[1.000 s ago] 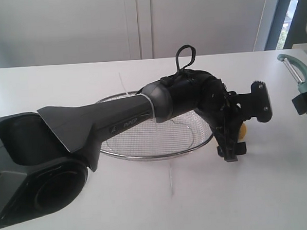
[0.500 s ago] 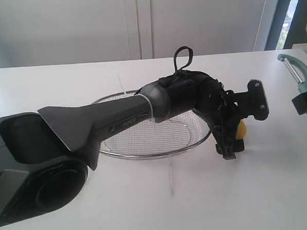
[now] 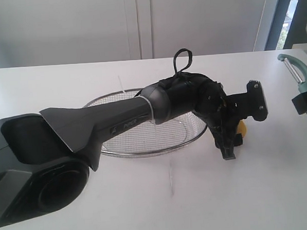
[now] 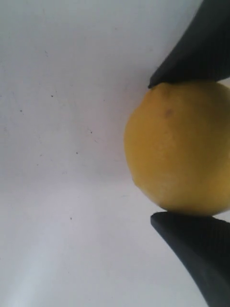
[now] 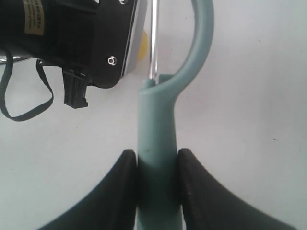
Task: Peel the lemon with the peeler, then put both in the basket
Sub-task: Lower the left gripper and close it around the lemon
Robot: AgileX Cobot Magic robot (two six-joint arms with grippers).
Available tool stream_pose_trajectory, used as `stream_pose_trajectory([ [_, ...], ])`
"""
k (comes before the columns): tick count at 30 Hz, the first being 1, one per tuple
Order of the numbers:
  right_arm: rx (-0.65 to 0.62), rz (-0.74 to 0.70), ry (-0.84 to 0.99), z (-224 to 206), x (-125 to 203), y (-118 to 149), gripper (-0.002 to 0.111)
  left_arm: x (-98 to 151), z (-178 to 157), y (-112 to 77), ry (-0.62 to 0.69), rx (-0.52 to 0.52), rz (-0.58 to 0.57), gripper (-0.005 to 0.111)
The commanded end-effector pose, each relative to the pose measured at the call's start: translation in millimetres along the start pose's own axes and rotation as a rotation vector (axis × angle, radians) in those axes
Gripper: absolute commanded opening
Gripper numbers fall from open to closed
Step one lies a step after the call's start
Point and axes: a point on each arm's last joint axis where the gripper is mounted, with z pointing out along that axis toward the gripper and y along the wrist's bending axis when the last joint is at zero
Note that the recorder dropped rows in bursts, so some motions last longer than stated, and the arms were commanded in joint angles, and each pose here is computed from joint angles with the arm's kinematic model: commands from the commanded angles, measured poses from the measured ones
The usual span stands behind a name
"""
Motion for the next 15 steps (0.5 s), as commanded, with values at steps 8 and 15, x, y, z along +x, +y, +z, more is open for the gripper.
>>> stream_pose_trajectory([
  [8, 0.003, 0.009, -0.010, -0.6, 1.5, -1.0, 0.000, -11.6, -21.0, 5.7, -0.011, 0.007, -0.006, 0.000],
  [15, 0.003, 0.009, -0.010, -0.6, 1.5, -1.0, 0.000, -20.8, -46.5, 10.4, 0.004, 0.039, -0.018, 0.000],
])
